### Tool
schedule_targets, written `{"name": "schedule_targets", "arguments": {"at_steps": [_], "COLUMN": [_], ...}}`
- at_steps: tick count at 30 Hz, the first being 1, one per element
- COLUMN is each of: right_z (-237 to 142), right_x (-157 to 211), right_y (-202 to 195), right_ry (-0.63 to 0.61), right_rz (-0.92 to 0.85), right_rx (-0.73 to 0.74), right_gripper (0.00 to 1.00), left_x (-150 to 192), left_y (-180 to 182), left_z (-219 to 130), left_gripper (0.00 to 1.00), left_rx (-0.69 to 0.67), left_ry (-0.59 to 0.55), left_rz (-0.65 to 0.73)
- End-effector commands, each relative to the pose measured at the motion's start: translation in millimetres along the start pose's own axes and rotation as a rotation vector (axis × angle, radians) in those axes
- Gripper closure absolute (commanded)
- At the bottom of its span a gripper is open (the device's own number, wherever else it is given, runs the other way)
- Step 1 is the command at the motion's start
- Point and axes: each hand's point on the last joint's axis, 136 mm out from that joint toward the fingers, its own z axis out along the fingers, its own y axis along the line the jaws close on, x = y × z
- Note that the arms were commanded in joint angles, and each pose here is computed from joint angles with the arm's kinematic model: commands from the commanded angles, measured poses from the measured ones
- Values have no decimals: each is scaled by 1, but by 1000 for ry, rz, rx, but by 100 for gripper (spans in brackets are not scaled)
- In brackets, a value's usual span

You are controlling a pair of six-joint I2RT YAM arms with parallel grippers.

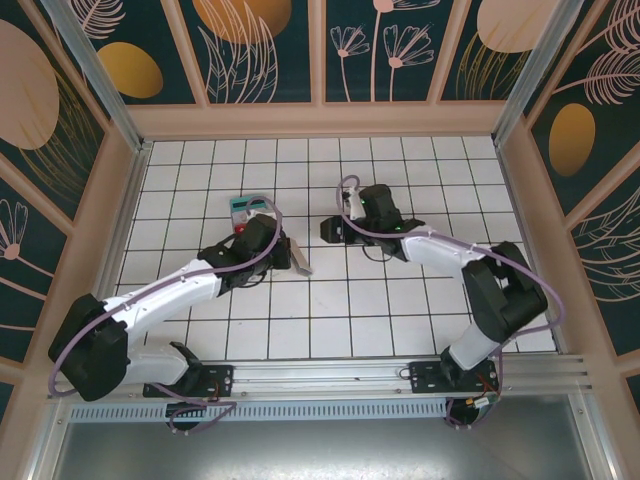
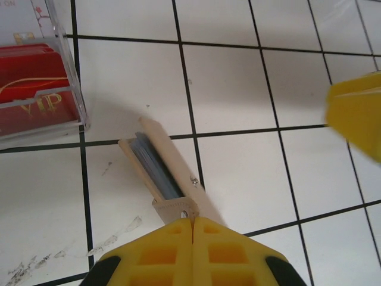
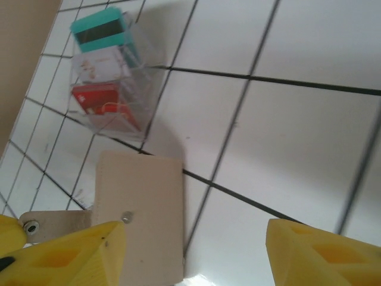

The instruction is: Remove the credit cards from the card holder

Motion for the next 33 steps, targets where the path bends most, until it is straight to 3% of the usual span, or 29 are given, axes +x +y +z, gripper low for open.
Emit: {"name": "schedule_targets", "arguments": {"at_steps": [1, 4, 11, 27, 30, 33], "right_z": [15, 26, 42, 60, 62, 62], "right_x": [3, 9, 19, 32, 32, 32], "right_y": [20, 33, 34, 57, 55, 52], "right_ry": [61, 114, 173, 239, 239, 240], "right_rz": [-4, 29, 46, 14, 14, 14], "right_rx": [-107, -194, -219, -271, -262, -250], "right_gripper": [37, 37, 44, 35, 39, 51], "left_x": [-5, -7, -2, -19, -20, -16], "left_y": [-2, -3, 0, -12, -12, -7], "left_z": [-1, 0, 6, 3, 0, 2], "left_gripper": [100, 100, 100, 100, 100, 100], "left_rx": [8, 3, -12, 6, 5, -12], "left_ry": [-33, -30, -12, -36, -43, -35], "left_rz": [-22, -26, -25, 4, 3, 5]}}
